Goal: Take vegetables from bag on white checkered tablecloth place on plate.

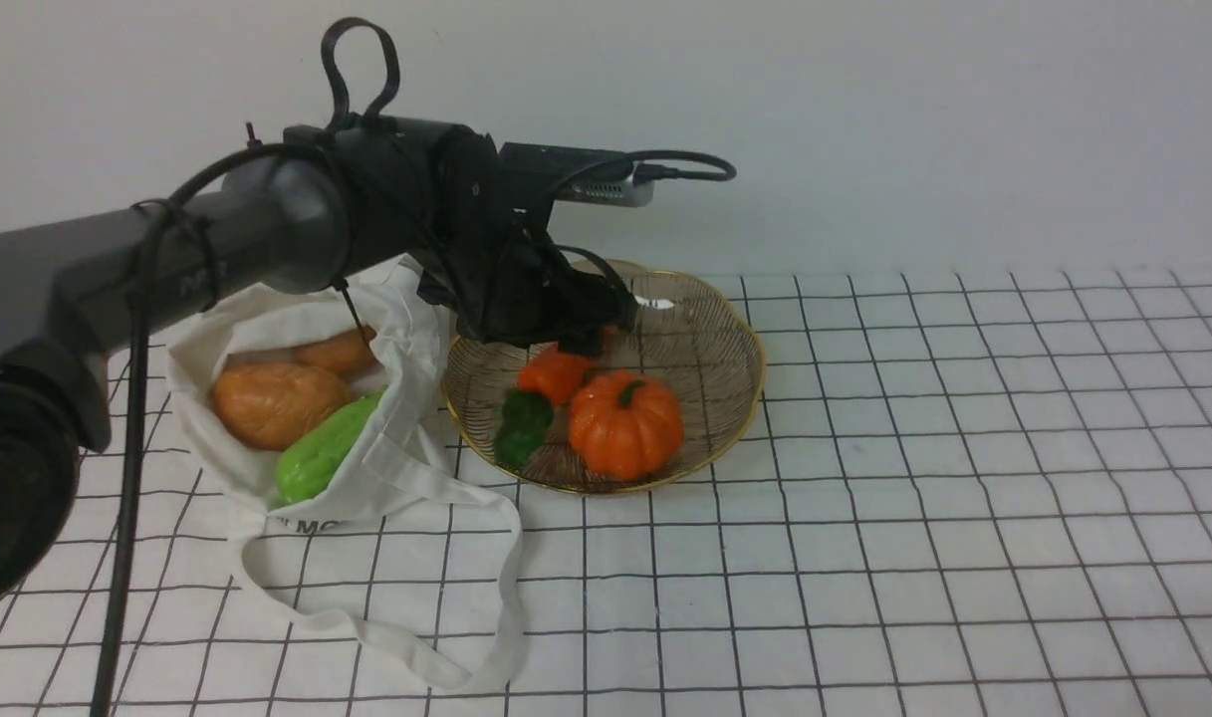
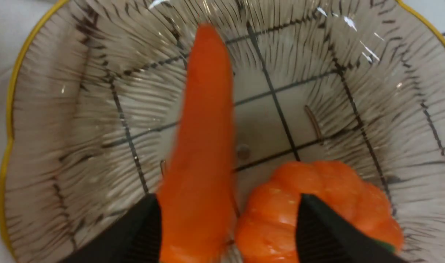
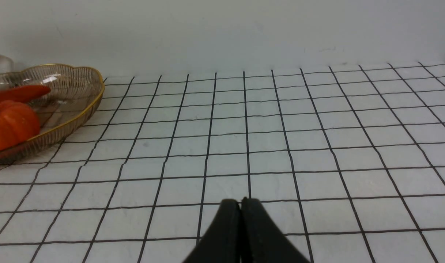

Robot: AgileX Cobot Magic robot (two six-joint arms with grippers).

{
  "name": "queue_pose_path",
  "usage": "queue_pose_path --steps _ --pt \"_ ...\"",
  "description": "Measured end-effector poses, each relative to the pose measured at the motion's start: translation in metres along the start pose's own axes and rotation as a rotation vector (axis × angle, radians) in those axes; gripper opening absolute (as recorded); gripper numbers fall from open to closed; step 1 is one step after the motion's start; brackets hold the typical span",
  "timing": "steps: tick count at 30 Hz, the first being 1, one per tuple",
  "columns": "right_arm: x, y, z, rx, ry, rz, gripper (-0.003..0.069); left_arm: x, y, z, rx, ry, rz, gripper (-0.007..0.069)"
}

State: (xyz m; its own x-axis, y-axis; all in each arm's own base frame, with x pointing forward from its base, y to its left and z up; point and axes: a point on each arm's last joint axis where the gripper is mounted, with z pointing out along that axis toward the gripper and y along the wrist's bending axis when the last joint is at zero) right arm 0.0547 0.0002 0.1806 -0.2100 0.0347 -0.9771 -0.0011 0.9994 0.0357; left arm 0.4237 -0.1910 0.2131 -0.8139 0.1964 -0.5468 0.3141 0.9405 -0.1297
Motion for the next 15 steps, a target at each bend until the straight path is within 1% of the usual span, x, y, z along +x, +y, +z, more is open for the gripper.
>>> queue_pose_path --steps 2,3,5,6,7,8,9,10,11,12,14,15 --pt "0.000 0.000 0.000 0.000 0.000 0.000 -0.0015 -0.001 0.000 -0.001 0.000 -0.002 0.000 0.0519" --pt "0.000 0.000 0.000 0.000 0.000 0.000 -0.0015 -0.001 0.000 -0.002 0.000 0.007 -0.002 0.0528" --pt "0.000 0.000 0.000 0.000 0.000 0.000 -0.0015 -0.004 -0.002 -0.009 0.000 0.046 -0.007 0.0509" --pt "0.000 0.000 0.000 0.000 0.000 0.000 -0.0015 -0.008 -0.003 -0.018 -0.001 0.063 -0.005 0.0477" --pt "0.000 0.000 0.000 0.000 0.000 0.000 -0.0015 -0.011 -0.004 -0.032 -0.005 0.090 0.002 0.0419" --pt "0.000 0.000 0.000 0.000 0.000 0.000 -0.0015 -0.014 -0.005 -0.041 -0.007 0.100 0.006 0.0384" --pt "0.000 0.000 0.000 0.000 0.000 0.000 -0.0015 -0.019 -0.007 -0.064 -0.016 0.109 0.020 0.0289" --pt "0.000 0.000 0.000 0.000 0.000 0.000 -0.0015 -0.020 -0.007 -0.068 -0.018 0.109 0.022 0.0289" --pt "0.000 0.000 0.000 0.000 0.000 0.000 -0.0015 -0.026 -0.008 -0.099 -0.033 0.094 0.047 0.0186" --pt "0.000 0.000 0.000 0.000 0.000 0.000 -0.0015 -0.029 -0.008 -0.129 -0.049 0.080 0.068 0.0104" --pt "0.000 0.000 0.000 0.000 0.000 0.000 -0.0015 -0.029 -0.008 -0.171 -0.079 0.039 0.090 0.0034" --pt "0.000 0.000 0.000 0.000 0.000 0.000 -0.0015 -0.028 -0.007 -0.188 -0.095 0.021 0.098 0.0019"
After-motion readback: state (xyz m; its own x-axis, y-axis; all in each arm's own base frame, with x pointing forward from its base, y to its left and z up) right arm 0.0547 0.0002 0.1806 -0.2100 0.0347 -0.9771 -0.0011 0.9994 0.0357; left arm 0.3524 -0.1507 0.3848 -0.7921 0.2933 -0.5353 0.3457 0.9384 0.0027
